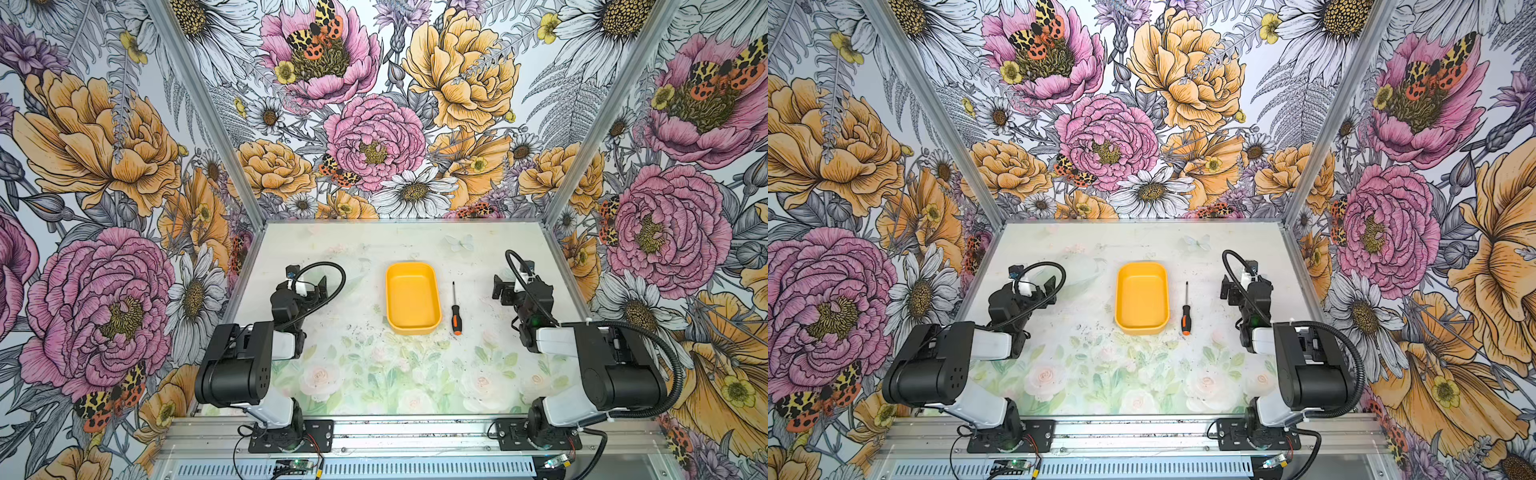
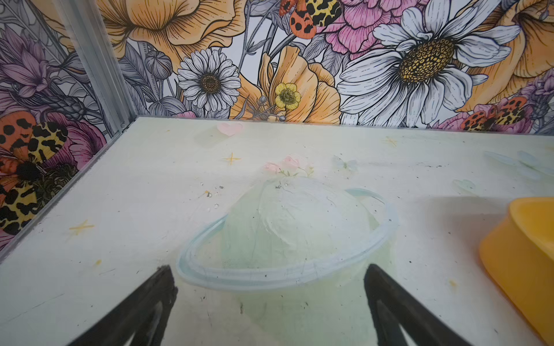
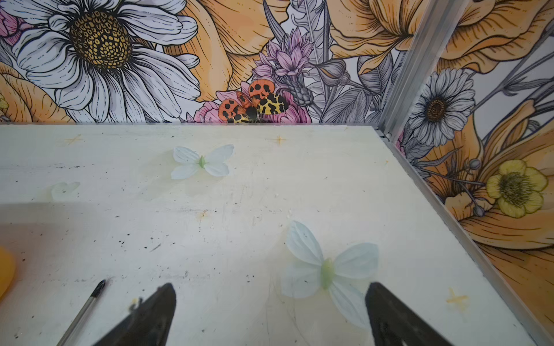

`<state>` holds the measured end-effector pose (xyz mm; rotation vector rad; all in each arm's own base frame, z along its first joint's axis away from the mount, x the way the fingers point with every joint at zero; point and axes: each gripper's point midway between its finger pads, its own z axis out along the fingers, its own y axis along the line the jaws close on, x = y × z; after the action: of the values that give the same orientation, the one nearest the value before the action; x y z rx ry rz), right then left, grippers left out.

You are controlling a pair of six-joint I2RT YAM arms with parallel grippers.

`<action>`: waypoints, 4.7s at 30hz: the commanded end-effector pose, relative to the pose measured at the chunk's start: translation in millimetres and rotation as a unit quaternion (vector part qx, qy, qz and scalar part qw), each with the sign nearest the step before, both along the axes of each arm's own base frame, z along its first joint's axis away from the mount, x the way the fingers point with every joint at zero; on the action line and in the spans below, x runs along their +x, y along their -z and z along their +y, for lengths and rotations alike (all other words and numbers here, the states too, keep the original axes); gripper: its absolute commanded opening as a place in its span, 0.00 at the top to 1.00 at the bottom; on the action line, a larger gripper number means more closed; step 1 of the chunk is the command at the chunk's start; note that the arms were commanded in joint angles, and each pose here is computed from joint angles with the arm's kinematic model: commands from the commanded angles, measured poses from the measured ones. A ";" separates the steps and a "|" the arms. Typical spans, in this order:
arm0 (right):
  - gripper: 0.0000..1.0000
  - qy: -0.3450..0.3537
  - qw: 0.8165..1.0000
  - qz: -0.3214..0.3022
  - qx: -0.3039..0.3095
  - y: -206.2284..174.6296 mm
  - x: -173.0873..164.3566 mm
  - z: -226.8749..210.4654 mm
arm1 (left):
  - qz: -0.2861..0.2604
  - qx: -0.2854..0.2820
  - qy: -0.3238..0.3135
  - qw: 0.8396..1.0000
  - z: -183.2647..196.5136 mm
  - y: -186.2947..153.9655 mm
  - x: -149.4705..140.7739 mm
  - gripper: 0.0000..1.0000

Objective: Put the screwdriver in the bin
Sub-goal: Pick up the screwdriver from the middle-right of the table, then place the screwdriver into the bin.

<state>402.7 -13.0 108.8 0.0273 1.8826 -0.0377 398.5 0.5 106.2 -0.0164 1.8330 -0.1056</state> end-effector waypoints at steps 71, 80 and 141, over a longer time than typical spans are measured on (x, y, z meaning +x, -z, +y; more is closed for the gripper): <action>0.30 -0.032 0.919 0.389 0.053 83.6 -99.4 166.8 | 0.124 -0.142 0.166 0.968 -123.8 -30.4 -34.9 0.01; 0.48 -0.023 0.914 0.404 0.034 93.8 -103.3 164.5 | 0.132 -0.142 0.168 0.967 -124.8 -24.5 -35.0 0.01; 1.00 -0.038 0.937 0.275 0.211 -83.2 -43.6 262.8 | 0.174 -0.159 0.158 0.959 -121.9 -12.3 -32.8 0.01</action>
<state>357.3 251.1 195.0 0.2055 2.3863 0.4874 357.2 -124.9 112.0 0.0524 2.1621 -0.6488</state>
